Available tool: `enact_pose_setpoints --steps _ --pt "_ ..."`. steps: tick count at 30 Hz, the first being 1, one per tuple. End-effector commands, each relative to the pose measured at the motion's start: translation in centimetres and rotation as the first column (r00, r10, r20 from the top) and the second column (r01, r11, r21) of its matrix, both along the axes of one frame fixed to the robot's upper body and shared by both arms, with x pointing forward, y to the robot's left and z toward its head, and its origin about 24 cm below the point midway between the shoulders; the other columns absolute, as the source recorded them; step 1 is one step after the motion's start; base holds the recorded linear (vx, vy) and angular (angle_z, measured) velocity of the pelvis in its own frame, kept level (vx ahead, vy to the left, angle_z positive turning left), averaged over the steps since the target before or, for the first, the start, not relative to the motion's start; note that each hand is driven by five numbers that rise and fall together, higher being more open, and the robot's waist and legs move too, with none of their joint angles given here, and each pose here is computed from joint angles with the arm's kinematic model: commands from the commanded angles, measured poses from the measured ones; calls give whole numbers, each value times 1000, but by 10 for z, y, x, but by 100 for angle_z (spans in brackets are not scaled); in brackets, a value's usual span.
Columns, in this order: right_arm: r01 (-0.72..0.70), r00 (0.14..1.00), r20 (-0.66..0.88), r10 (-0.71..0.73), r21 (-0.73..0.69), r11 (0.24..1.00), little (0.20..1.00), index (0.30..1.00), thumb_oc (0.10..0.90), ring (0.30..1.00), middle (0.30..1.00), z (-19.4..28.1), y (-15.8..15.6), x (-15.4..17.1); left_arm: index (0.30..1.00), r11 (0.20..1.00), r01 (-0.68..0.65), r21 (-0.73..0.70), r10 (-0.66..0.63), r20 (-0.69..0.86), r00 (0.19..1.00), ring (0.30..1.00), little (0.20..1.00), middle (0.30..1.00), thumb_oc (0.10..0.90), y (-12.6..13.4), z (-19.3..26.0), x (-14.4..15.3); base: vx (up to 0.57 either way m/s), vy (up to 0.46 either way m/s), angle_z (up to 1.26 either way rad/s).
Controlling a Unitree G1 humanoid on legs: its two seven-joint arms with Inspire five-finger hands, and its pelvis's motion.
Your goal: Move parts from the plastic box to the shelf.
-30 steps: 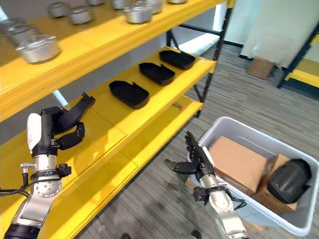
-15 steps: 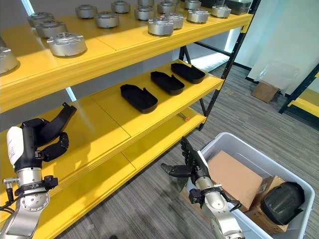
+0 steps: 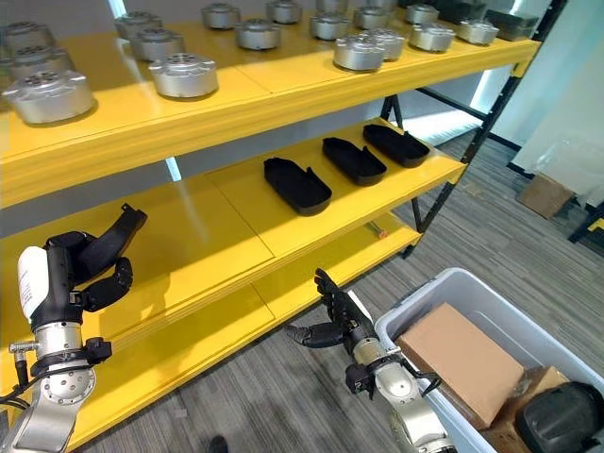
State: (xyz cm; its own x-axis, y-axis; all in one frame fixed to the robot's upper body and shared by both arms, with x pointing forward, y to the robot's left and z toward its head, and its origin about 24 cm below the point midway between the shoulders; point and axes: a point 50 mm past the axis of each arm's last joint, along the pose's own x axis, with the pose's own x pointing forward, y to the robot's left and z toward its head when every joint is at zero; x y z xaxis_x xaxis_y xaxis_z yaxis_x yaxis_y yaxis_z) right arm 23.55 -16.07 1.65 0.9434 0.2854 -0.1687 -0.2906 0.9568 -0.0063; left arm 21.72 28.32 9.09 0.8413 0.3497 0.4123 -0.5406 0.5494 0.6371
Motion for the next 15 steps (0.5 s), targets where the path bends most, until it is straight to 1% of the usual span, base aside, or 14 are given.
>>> enact_pose_setpoints --steps 1,5,7,9,11,15 --pt "-66 945 322 56 22 998 1000 1000 900 1000 1000 66 13 23 300 989 68 132 -106 311 944 300 300 300 400 -6 69 21 -20 265 22" --pt "-71 943 328 55 35 997 1000 1000 900 1000 1000 64 17 23 300 989 90 121 -124 312 942 300 300 300 400 -9 73 27 9 214 27" --pt "-64 943 330 43 52 997 1000 1000 900 1000 1000 65 17 23 300 985 119 124 -152 309 939 300 300 300 400 -14 73 29 35 106 25" --pt "-76 941 334 57 45 996 1000 1000 900 1000 1000 67 14 22 300 982 144 125 -176 312 934 300 300 300 400 -18 73 30 98 -31 58" --pt "-68 951 304 53 37 997 1000 1000 900 1000 1000 63 5 22 300 980 160 119 -190 317 929 300 300 300 400 -22 73 29 209 -108 77" --pt "-68 959 278 55 37 997 1000 1000 900 1000 1000 59 -4 19 300 979 175 107 -200 309 930 300 300 300 400 -25 64 19 191 -129 48"
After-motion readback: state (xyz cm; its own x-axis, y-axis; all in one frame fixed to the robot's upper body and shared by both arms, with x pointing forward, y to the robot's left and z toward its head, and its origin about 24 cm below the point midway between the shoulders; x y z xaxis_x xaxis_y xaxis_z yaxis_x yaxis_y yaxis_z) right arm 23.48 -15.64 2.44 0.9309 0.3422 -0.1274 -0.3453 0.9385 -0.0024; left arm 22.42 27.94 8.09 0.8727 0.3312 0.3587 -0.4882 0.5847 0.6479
